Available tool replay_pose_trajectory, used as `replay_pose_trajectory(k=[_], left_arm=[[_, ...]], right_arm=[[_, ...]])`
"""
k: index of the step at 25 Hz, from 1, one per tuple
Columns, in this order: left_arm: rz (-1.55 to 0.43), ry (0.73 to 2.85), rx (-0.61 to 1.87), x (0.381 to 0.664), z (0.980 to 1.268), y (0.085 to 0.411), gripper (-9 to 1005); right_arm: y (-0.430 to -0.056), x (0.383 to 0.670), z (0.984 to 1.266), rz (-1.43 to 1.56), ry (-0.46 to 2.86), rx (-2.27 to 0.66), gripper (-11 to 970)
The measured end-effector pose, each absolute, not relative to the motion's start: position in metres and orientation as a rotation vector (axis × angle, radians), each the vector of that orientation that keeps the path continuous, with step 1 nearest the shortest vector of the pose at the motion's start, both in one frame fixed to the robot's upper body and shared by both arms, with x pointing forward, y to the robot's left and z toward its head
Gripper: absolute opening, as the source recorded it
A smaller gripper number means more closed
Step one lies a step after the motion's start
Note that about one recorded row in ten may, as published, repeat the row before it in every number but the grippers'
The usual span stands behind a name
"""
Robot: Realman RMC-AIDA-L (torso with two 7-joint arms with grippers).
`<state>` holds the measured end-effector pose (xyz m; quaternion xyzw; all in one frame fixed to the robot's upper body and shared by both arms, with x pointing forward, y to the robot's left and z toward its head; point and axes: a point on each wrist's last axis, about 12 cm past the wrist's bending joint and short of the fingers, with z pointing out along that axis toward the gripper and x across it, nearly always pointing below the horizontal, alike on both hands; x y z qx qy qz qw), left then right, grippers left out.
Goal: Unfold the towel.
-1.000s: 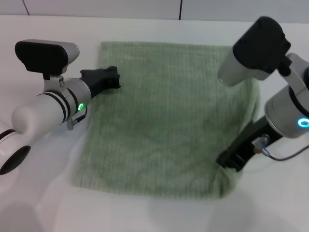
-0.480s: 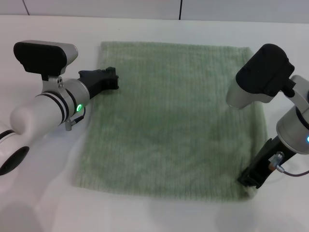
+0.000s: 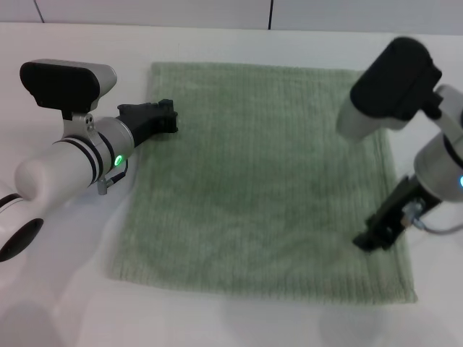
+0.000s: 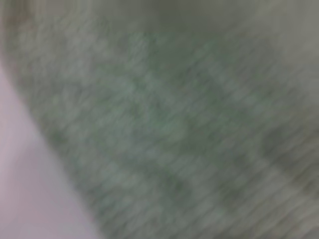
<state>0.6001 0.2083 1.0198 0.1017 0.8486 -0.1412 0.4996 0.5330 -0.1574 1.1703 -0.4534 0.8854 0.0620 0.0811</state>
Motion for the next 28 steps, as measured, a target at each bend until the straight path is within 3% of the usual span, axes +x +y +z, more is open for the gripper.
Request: replay_pose_trajectory(k=[13, 21, 28], left_arm=[[-0.367, 2.027, 0.235, 0.598, 1.021, 0.208, 117], [-0.374, 2.013, 0.218, 0.597, 1.021, 0.212, 121], [-0.382, 1.995, 0.203, 0.596, 1.021, 0.214, 124]], right_arm=[[-0.142, 0.561, 1.203, 0.200, 2.081, -1.060, 338], [-0.148, 0.582, 1.176, 0.156, 1.829, -0.815, 336], [-0.152, 0.582, 1.155, 0.123, 1.674, -0.684, 335]])
